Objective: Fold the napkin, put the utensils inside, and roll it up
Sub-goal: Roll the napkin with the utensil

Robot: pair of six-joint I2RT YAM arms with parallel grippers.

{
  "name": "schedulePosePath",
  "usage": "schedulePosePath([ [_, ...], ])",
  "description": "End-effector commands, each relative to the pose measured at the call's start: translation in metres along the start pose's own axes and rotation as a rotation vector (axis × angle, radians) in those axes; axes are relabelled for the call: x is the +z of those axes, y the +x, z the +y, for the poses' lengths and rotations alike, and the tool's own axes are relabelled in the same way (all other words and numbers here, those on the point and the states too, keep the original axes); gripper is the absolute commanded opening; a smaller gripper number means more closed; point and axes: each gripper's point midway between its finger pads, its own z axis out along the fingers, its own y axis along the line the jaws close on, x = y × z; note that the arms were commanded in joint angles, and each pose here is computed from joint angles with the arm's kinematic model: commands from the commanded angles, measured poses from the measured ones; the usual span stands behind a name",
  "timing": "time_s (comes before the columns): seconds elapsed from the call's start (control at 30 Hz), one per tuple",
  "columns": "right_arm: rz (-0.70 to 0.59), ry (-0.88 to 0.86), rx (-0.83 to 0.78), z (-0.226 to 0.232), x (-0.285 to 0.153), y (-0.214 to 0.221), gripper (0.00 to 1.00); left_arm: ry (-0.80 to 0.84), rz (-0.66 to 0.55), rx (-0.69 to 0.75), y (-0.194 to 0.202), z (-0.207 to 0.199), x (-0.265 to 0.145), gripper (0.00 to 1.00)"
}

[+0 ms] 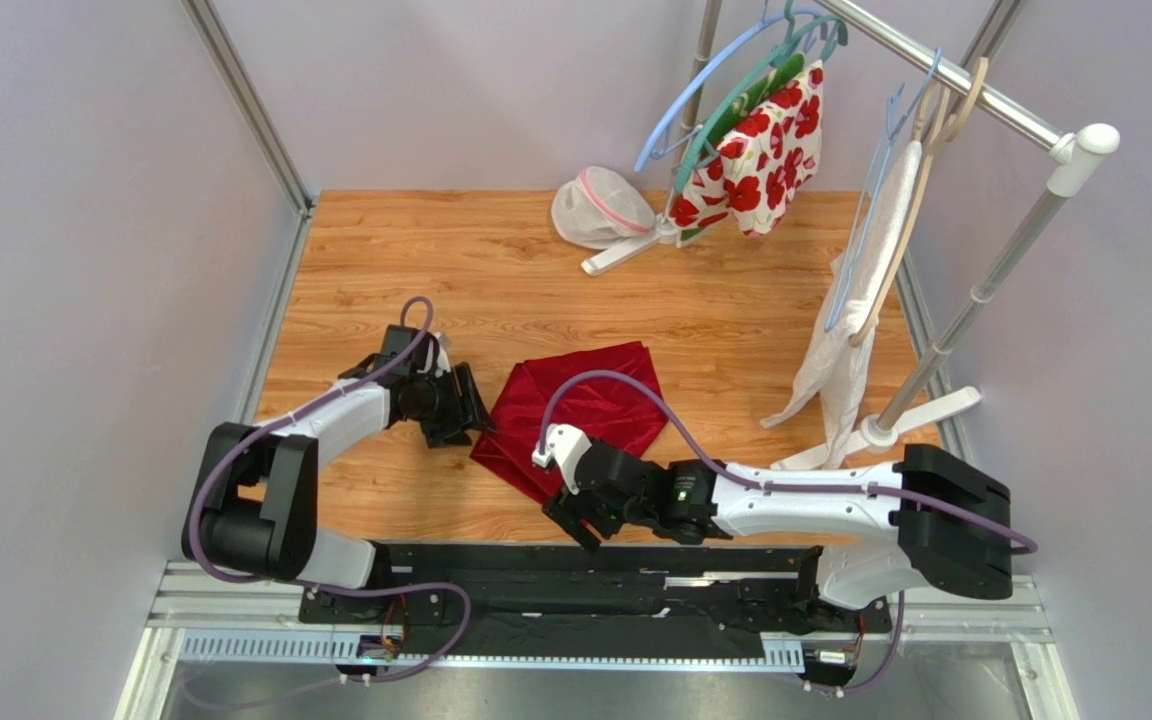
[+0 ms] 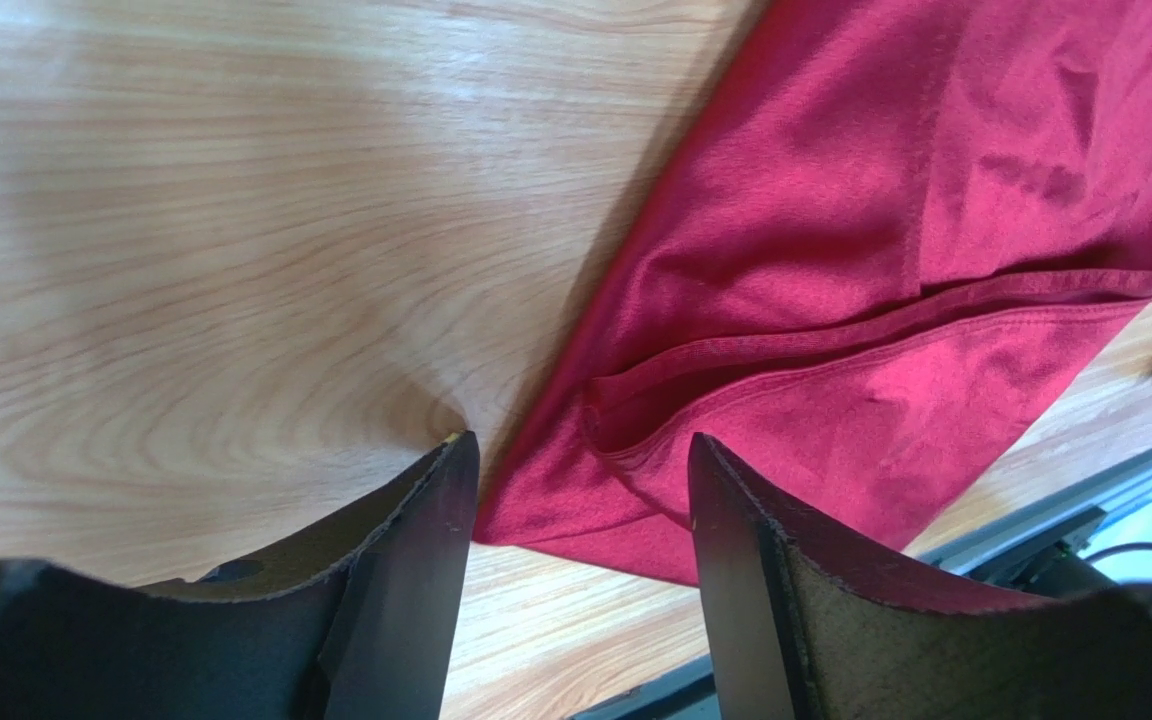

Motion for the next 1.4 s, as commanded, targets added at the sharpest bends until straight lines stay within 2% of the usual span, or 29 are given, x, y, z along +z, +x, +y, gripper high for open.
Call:
schedulePosePath([
  [0.0,-0.065,0.039,0.005,-0.005,0.007,-0.027,0.74,0.035,-0.002,0.04,-0.003,-0.013,0.005,0.61],
  [0.1,-0.063,0.056,0.001,-0.011,0.011,-0.028,0.74,0.043,0.035,0.042,0.006,-0.014,0.012,0.56],
  [0.13,-0.063,0.057,-0.005,-0.011,0.012,-0.029,0.75,0.046,0.044,0.042,0.01,-0.014,0.013,0.47],
  [0.2,-0.057,0.064,-0.026,-0.012,0.016,-0.029,0.77,0.059,0.059,0.035,0.016,-0.014,0.014,0.36],
  [0.23,-0.055,0.063,-0.033,-0.012,0.019,-0.029,0.77,0.062,0.062,0.032,0.018,-0.014,0.014,0.24],
  [0.33,-0.055,0.048,-0.049,-0.008,0.025,-0.034,0.78,0.069,0.052,0.037,0.019,-0.015,0.008,0.06],
  [0.4,-0.068,0.042,-0.051,-0.006,0.029,-0.039,0.78,0.071,0.044,0.044,0.019,-0.017,0.003,0.0],
  [0.6,-0.097,0.06,-0.089,-0.001,0.04,-0.054,0.78,0.123,0.036,0.044,0.016,-0.033,-0.011,0.0],
  [0.83,-0.142,0.191,-0.079,-0.006,0.058,-0.067,0.79,0.173,0.036,0.044,0.012,-0.047,-0.019,0.0],
  [1.13,-0.069,0.35,-0.101,-0.02,0.082,-0.043,0.75,0.169,0.039,0.054,0.01,-0.048,-0.02,0.0],
  [1.2,-0.044,0.365,-0.109,-0.023,0.083,-0.035,0.68,0.17,0.039,0.055,0.01,-0.048,-0.02,0.0],
  [1.23,-0.033,0.358,-0.114,-0.022,0.085,-0.032,0.61,0.168,0.036,0.057,0.009,-0.048,-0.02,0.0],
  [1.27,-0.025,0.349,-0.117,-0.021,0.085,-0.03,0.46,0.169,0.037,0.059,0.009,-0.048,-0.02,0.0],
  [1.37,0.008,0.277,-0.126,-0.011,0.086,-0.025,0.3,0.18,0.039,0.067,0.008,-0.05,-0.02,0.0],
])
